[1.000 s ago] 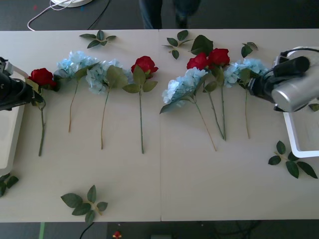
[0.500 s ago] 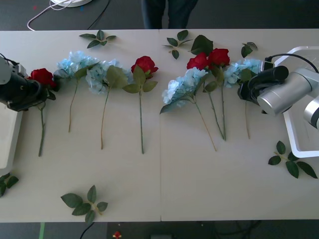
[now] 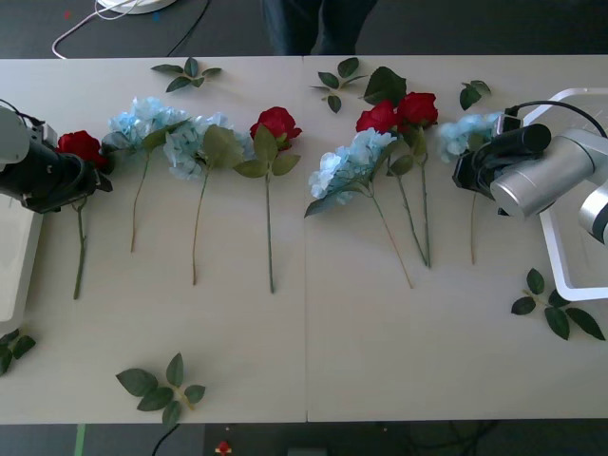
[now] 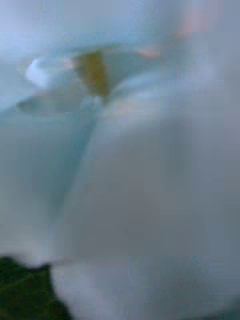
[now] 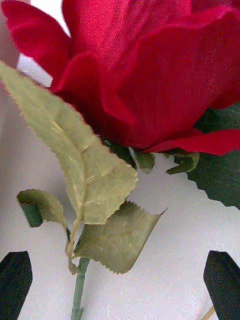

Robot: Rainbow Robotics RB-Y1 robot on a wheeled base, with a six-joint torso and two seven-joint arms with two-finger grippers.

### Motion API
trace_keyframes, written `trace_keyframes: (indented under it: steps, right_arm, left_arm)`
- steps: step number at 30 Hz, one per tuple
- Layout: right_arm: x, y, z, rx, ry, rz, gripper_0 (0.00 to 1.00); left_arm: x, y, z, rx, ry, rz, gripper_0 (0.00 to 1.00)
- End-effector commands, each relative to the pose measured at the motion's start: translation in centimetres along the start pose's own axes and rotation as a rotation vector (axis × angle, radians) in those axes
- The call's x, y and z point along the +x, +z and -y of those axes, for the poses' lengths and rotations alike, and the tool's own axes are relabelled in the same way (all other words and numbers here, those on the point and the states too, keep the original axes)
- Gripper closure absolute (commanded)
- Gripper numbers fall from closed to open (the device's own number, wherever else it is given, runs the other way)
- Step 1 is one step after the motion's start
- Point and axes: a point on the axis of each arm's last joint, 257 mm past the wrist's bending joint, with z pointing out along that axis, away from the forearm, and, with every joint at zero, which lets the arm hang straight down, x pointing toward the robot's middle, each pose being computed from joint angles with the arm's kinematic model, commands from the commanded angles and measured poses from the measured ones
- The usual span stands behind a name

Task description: Place the red flowers into the right box and the blue flowers into the left box. If a person shows an open palm, hand one flower to the person first, then continue sorting.

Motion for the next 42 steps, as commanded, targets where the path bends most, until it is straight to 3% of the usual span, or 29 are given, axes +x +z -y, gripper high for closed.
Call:
trace_keyframes:
  steps: [1, 24, 33, 42]
  right_arm:
    - [-2.2, -0.6, -3.0, -0.047, -0.026, 0.035, 1.00]
    - [-5.4, -3.1, -5.3, -0.145, -0.008, 0.087, 1.00]
    - [-8.2, -7.1, -6.9, -0.283, 0.014, 0.188, 1.00]
    - [-10.5, -13.5, -6.2, -0.440, -0.007, 0.378, 1.00]
  left_arm:
    - [-0.5, 0.5, 2.2, 0.030, 0.052, 0.030, 0.00]
    - [2.0, 3.4, 0.4, 0.009, 0.070, 0.054, 0.00]
    - [1.9, 3.5, 0.1, 0.001, 0.082, 0.064, 0.00]
    - [1.9, 3.5, 0.1, 0.001, 0.082, 0.064, 0.00]
